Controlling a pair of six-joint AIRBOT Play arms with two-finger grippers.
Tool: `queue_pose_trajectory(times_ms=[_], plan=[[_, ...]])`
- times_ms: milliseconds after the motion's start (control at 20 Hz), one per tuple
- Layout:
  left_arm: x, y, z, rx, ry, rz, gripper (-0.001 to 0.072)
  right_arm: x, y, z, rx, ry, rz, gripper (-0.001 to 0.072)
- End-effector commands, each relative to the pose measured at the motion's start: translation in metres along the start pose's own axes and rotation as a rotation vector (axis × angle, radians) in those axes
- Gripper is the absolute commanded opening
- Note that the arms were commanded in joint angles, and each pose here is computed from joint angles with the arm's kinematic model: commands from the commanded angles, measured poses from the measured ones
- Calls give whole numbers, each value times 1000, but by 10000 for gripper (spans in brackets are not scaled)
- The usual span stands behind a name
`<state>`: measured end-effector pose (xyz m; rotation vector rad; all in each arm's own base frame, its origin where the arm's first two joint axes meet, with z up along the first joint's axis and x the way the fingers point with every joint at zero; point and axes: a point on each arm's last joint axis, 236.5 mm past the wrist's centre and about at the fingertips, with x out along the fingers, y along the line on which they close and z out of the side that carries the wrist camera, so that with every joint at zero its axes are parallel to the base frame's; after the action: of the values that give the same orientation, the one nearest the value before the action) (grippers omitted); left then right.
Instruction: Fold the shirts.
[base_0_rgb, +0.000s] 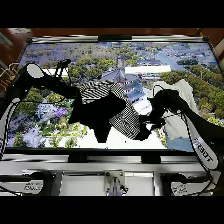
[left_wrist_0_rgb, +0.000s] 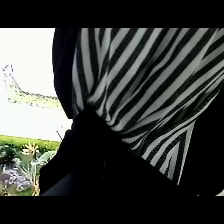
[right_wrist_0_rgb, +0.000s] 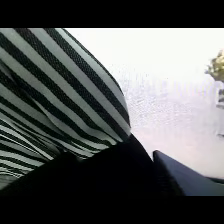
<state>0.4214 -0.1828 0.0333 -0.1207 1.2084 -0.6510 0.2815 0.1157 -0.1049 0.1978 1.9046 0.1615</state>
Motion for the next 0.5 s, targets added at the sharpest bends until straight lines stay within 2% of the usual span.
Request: queue_pose_trajectory(times_ms=[0,150,250,350,450], plan=[[-2,-3,3,14,-11,-10,60,7,18,2,17,15,79,76],[-23,-1,24,50,-74,10,59,-20,23,11,-55,-72,79,79],[-59,-1,57,94,-176,50,59,-67,21,31,-108,-223,42,79],[-116,-8,97,163,-320,115,59,-148,24,55,-208,-475,-20,79],[-192,-28,133,238,-502,169,59,-267,30,70,-270,-841,-108,79]])
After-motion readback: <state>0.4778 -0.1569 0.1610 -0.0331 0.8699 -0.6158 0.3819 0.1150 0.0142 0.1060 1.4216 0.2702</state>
